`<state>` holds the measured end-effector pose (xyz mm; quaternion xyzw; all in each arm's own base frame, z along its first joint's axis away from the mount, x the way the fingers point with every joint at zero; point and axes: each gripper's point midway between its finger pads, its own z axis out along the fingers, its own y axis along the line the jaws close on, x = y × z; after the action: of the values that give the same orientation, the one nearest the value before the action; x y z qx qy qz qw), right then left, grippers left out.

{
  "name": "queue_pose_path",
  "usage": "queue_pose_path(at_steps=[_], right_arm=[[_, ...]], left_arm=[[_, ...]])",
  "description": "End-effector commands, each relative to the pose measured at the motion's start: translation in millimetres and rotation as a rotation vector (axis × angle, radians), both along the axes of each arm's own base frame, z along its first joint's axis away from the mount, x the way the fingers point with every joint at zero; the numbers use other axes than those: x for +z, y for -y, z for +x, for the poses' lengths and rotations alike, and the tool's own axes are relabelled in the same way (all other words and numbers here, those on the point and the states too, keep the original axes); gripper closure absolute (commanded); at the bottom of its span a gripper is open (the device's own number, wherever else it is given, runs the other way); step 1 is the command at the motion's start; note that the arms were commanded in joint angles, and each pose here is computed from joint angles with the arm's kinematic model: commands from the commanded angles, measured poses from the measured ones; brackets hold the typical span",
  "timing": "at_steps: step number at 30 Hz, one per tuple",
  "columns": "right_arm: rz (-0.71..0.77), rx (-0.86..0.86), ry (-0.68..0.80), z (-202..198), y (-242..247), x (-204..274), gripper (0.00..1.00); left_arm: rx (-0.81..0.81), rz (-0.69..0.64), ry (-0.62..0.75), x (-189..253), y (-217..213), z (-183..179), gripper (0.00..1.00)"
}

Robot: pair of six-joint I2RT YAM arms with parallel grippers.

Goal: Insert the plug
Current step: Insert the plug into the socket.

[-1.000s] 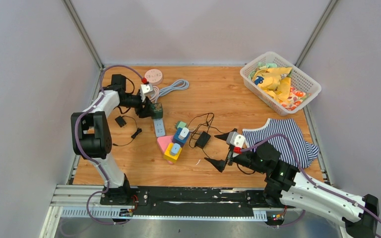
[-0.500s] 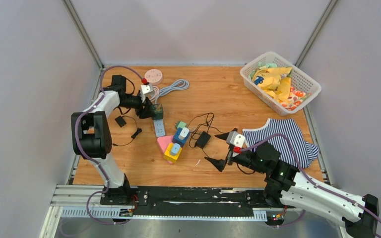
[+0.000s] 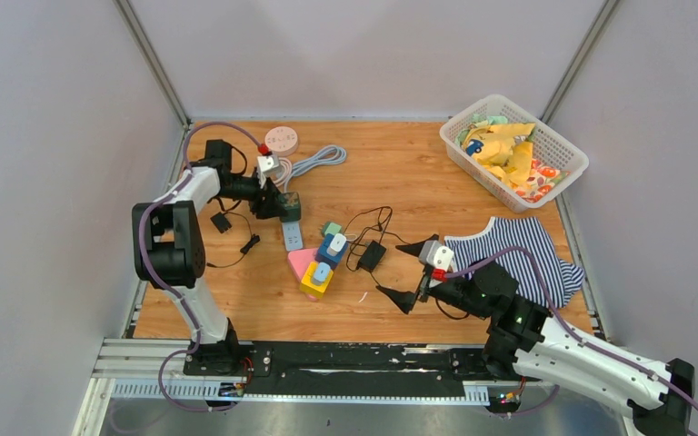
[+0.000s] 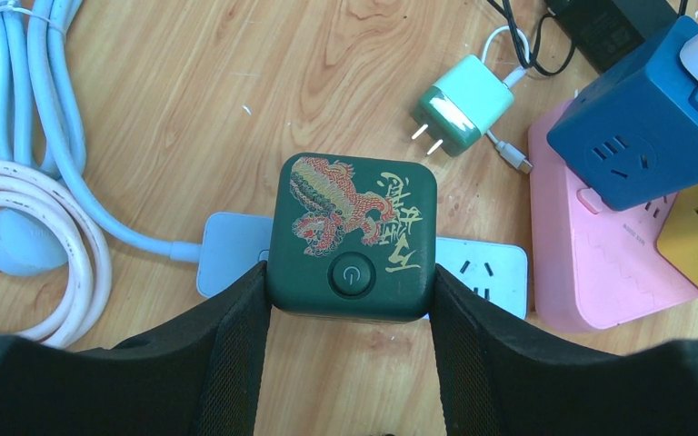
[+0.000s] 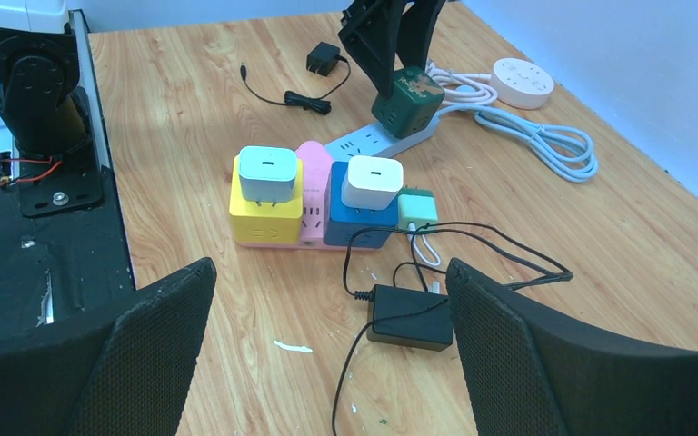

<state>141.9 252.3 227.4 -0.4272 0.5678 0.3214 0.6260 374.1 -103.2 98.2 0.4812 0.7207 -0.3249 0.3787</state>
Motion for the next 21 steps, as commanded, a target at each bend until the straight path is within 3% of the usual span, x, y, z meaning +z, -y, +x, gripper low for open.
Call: queue_pose_path(at_steps=[1, 6, 9, 12, 21], right_arm=[[0.002, -0.01, -0.003, -2, 3, 1, 0.04], [-0.003, -0.015, -0.005, -2, 6, 4, 0.04], [0.003, -0.034, -0.008, 1, 7, 4, 0.04], [0.006, -0.045, -0.009, 2, 8, 4, 0.04], [0.016, -0.061, -0.014, 2, 13, 6, 0.05]], left_arm=[[0.008, -0.04, -0.031, 3, 3, 5, 1.0], [0.057, 0.021, -0.078, -3, -6, 11, 1.0], [0.036, 0.056, -0.053, -3, -10, 4, 0.91], [0.047, 0.109, -0.057, -10, -17, -1, 0.88], [0.043, 0.128, -0.054, -13, -18, -3, 0.58]])
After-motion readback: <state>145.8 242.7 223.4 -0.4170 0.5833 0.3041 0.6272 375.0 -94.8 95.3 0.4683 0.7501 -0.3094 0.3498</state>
